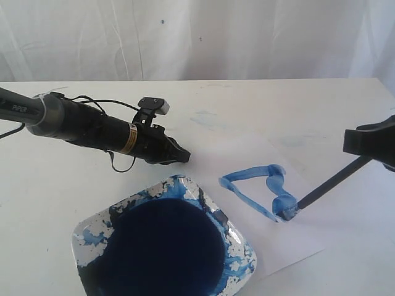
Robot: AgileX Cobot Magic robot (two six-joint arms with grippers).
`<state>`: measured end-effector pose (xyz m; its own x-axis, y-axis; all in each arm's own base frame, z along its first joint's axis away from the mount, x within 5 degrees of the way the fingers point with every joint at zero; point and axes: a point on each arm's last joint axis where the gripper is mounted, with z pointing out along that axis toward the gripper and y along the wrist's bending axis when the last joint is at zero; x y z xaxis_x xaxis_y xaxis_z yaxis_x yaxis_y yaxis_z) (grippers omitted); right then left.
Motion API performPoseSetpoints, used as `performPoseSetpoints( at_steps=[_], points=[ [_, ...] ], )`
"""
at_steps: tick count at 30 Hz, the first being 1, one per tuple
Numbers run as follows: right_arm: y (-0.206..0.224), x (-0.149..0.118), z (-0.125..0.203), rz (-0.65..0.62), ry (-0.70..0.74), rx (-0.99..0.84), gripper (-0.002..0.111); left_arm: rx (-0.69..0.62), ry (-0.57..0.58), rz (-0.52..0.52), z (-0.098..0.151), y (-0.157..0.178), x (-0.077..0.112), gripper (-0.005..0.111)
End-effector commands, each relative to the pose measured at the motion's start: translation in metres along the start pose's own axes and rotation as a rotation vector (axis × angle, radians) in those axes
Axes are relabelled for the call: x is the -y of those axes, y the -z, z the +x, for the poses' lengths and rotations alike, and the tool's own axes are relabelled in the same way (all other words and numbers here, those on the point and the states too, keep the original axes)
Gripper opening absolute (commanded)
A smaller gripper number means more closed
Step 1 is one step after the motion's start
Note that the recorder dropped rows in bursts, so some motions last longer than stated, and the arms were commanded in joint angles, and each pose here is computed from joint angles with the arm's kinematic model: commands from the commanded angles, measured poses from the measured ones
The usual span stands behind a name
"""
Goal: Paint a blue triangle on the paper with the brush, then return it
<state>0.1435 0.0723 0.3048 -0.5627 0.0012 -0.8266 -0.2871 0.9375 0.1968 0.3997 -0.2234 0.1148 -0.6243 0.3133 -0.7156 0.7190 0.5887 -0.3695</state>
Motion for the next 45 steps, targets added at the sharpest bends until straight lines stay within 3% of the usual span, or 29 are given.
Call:
performPoseSetpoints(
  at_steps=[1,8,16,29,45],
  points=[
    [0.006,0.0,-0.007,0.007,0.032,0.03,0.0,-0.002,-0.019,-0.012,-0.002,0.0,0.002,0.0],
    [0.008,0.0,-0.022,0.033,0.124,0.144,0.0,-0.002,-0.019,-0.012,-0.002,0.0,0.002,0.0],
    [-0.019,-0.007,-0.03,0.006,0.182,0.188,0.0,-0.002,-0.019,-0.012,-0.002,0.0,0.002,0.0],
    [-0.076,-0.011,-0.033,-0.011,0.215,0.11,0.0,-0.002,-0.019,-0.012,-0.002,0.0,0.002,0.0],
    [-0.075,-0.009,-0.044,0.044,0.292,0.099,0.0,-0.002,-0.019,-0.012,-0.002,0.0,0.002,0.0]
  ],
)
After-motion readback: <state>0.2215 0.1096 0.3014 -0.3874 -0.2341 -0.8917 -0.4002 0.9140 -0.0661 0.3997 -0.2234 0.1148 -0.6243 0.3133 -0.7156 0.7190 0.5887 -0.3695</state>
